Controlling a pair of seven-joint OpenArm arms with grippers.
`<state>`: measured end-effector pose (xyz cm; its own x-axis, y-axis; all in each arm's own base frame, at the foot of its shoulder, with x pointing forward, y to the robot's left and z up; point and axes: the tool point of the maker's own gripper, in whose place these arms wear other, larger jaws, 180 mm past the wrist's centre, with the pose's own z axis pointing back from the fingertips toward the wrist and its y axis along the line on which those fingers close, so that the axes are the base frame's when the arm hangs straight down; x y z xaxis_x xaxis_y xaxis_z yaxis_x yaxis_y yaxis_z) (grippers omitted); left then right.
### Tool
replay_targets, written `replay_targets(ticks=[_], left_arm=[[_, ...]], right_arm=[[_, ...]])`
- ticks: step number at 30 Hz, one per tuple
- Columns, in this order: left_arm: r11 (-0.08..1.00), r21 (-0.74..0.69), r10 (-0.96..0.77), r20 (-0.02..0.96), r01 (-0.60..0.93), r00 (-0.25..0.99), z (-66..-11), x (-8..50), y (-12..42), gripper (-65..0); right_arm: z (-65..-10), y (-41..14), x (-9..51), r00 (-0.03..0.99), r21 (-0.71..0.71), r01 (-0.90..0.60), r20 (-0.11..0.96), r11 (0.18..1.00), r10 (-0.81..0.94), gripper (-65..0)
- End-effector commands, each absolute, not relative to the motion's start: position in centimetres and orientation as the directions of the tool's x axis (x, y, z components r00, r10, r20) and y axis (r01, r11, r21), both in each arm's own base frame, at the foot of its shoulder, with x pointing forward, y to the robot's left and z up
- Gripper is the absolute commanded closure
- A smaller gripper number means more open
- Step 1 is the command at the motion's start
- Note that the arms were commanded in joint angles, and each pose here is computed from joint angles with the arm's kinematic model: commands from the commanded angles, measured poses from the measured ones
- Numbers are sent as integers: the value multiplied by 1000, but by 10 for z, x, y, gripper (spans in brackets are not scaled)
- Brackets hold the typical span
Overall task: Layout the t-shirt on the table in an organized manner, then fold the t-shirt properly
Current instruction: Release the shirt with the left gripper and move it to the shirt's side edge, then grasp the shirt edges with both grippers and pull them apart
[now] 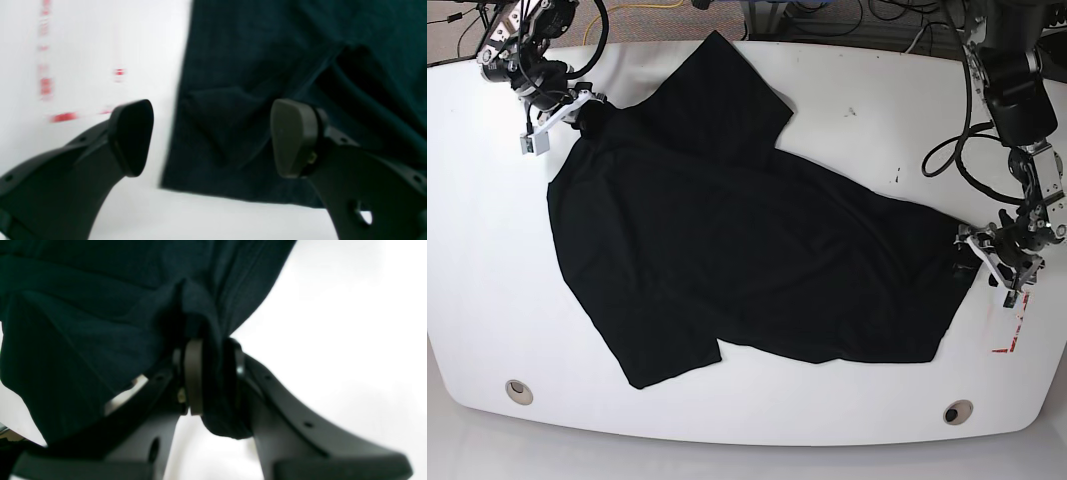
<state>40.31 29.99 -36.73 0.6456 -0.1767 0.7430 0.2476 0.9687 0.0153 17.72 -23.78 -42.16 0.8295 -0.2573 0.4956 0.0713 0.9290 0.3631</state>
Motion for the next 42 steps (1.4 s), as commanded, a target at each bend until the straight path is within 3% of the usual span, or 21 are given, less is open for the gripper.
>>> replay_targets(ticks=[1, 17, 25, 28, 35, 38, 42], left_arm=[[972, 20, -166, 769, 236, 618, -357, 411, 308, -518], [988, -1, -101, 745, 152, 659, -380, 396, 342, -518], [984, 46, -154, 693, 170, 705, -396, 387, 345, -514], [984, 47, -157, 689, 173, 708, -397, 387, 344, -429], [971, 50, -205, 672, 233, 712, -405, 389, 323, -118], [968, 52, -216, 664, 244, 716, -408, 387, 321, -72], [968, 50, -219, 640, 245, 736, -416, 377, 323, -67]], right_arm=[[-420, -243, 176, 834, 341, 70, 496, 937, -243, -120], [-420, -243, 176, 833, 342, 71, 496, 937, -245, -120], [-420, -244, 175, 834, 341, 72, 495, 937, -244, -117], [-420, -244, 174, 835, 341, 72, 494, 937, -244, -117], [-419, -249, 174, 840, 317, 70, 493, 946, -227, -116], [-422, -255, 170, 854, 287, 74, 476, 955, -209, -114], [-424, -270, 164, 879, 208, 74, 449, 975, -162, -92]])
